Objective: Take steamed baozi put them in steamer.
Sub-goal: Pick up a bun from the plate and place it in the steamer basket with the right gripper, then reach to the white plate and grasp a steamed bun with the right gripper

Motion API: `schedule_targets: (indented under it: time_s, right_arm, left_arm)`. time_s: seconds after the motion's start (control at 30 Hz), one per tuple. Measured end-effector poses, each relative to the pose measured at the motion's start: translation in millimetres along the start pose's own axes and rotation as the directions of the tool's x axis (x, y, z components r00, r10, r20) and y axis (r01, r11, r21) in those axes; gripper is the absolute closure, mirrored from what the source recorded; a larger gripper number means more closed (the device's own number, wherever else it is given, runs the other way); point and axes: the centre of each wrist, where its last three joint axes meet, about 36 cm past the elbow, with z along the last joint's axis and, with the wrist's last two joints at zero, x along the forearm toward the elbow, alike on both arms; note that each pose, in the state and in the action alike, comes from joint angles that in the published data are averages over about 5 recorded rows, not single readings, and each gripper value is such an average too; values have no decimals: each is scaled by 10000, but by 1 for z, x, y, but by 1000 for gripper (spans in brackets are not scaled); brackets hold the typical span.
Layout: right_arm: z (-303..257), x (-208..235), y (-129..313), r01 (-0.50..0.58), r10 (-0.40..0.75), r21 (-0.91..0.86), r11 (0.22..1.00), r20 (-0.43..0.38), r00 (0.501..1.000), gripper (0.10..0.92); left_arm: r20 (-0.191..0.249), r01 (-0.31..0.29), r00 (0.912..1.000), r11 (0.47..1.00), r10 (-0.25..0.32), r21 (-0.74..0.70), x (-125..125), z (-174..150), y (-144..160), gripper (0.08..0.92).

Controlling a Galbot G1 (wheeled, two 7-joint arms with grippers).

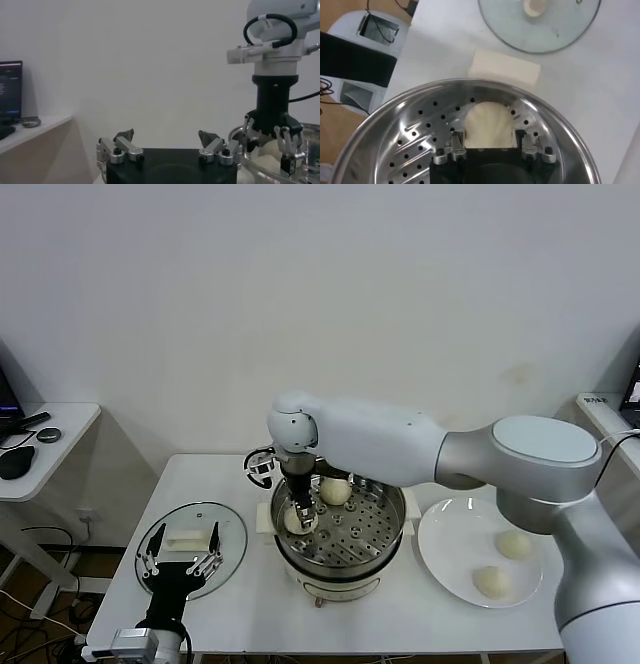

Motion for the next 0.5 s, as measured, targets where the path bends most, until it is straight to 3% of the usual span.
schedule_targets:
  time_s: [0.17,0.5]
  right_arm:
    - [3,7,4,-115,116,-58,9999,122,9999,210]
    - [51,65,24,-841,854,-295,9960,485,9952,200]
  left_arm:
    - [4,6,10000,10000,-6,15,0,0,0,177]
    - [-68,-7,10000,10000,7,45,0,1,2,177]
